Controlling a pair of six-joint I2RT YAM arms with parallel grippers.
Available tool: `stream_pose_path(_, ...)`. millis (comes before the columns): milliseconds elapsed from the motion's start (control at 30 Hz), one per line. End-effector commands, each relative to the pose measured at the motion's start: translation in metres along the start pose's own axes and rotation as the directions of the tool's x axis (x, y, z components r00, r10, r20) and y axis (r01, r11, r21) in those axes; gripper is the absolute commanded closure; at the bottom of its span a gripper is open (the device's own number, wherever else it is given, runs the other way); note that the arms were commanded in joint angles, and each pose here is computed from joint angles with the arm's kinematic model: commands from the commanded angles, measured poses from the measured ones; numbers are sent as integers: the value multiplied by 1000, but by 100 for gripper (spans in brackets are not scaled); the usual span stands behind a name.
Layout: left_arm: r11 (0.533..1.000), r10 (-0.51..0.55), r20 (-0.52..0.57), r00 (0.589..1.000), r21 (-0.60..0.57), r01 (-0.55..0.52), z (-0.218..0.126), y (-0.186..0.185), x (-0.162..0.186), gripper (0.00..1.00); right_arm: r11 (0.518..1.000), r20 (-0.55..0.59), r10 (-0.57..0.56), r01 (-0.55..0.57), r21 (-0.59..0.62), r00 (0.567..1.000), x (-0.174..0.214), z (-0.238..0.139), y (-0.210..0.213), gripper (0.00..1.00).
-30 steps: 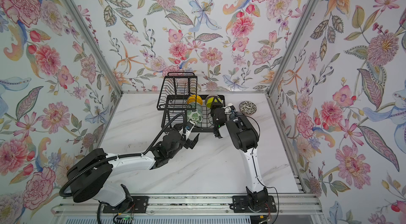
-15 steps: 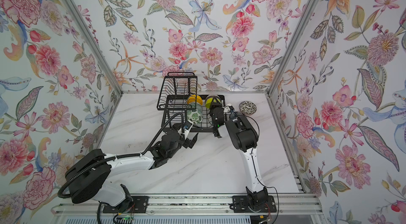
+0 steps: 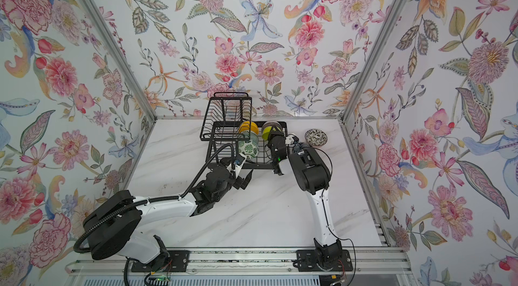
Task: Load the bowls into the dish rack
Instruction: 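Set the lime-green bowl upright in slots beside the striped bowl with the right gripper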
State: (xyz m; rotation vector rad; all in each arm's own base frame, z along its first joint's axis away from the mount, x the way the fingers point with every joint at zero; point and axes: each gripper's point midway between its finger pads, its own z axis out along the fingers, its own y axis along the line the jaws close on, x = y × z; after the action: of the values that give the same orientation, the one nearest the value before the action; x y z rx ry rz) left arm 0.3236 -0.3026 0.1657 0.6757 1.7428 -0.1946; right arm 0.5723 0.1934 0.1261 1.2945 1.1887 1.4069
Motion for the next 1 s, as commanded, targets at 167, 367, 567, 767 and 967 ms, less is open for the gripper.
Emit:
stream_pose_path(167, 1000, -24, 18, 1000, 2, 24, -2, 4, -4, 1, 975, -50, 32, -20, 219, 998, 6, -6, -42, 98)
stream_pose_path(367, 1000, -27, 18, 999, 0, 27, -3, 4, -4, 1, 971, -58, 50, -35, 235, 997, 4, -5, -45, 93)
stream_pose_path(567, 1000, -32, 18, 999, 0, 32, -2, 4, -5, 1, 968, -80, 72, -50, 248, 994, 5, -2, -44, 88)
stream_pose_path(767, 999, -43, 16, 999, 3, 43, -2, 4, -5, 1, 964, -106, 80, -49, 261, 991, 6, 0, -42, 86)
stream_pose_path(967, 999, -51, 13, 999, 3, 51, -3, 4, -4, 1, 966, -105, 85, -56, 251, 991, 3, 0, -37, 82)
